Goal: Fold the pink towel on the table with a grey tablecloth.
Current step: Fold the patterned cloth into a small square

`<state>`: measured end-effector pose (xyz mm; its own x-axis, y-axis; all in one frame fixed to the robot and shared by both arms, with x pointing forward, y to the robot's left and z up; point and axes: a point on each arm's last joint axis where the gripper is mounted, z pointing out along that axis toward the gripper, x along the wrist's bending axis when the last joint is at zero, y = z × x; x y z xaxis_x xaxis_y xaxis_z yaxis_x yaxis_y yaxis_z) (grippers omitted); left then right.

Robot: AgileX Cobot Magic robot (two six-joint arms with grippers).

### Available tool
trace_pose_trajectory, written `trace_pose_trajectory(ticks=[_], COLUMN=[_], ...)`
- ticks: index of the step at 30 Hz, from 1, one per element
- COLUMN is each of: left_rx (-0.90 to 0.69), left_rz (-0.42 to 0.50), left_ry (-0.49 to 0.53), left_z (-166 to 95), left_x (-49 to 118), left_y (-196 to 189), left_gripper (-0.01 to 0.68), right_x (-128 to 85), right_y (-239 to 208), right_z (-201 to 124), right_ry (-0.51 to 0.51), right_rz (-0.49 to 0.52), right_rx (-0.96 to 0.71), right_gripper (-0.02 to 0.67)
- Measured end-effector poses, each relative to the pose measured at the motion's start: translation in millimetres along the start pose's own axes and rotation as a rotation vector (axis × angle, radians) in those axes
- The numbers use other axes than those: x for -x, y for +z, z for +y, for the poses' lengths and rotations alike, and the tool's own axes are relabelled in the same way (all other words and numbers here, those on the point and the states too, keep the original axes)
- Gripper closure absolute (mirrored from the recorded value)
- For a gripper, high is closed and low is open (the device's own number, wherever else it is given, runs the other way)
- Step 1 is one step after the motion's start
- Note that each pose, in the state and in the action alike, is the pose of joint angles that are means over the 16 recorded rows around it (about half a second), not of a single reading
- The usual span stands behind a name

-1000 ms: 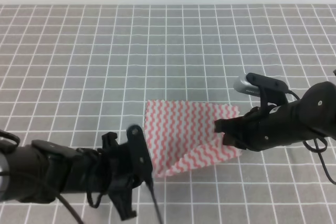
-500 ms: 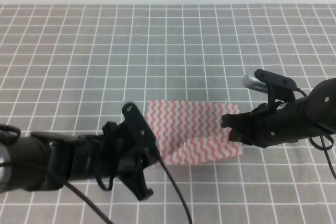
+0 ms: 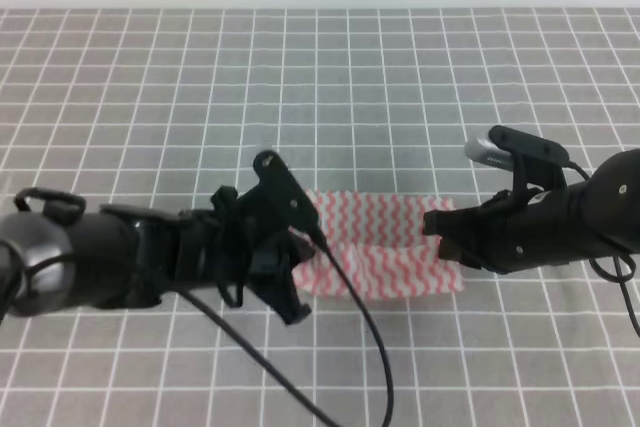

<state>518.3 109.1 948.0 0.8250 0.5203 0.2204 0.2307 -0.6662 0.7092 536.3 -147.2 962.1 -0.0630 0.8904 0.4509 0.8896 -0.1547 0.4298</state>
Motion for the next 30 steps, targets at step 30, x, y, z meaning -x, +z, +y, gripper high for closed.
trace_pose_trajectory(ticks=[30], left_rx=[-0.080], left_rz=[0.131], left_ry=[0.055], left_z=[4], left_x=[-21.7], left_y=[18], left_gripper=[0.675], right_x=[3], right_y=[13], right_z=[30], right_ry=[0.035], right_rz=[0.004], right_rx=[0.024], right_gripper=[0.664])
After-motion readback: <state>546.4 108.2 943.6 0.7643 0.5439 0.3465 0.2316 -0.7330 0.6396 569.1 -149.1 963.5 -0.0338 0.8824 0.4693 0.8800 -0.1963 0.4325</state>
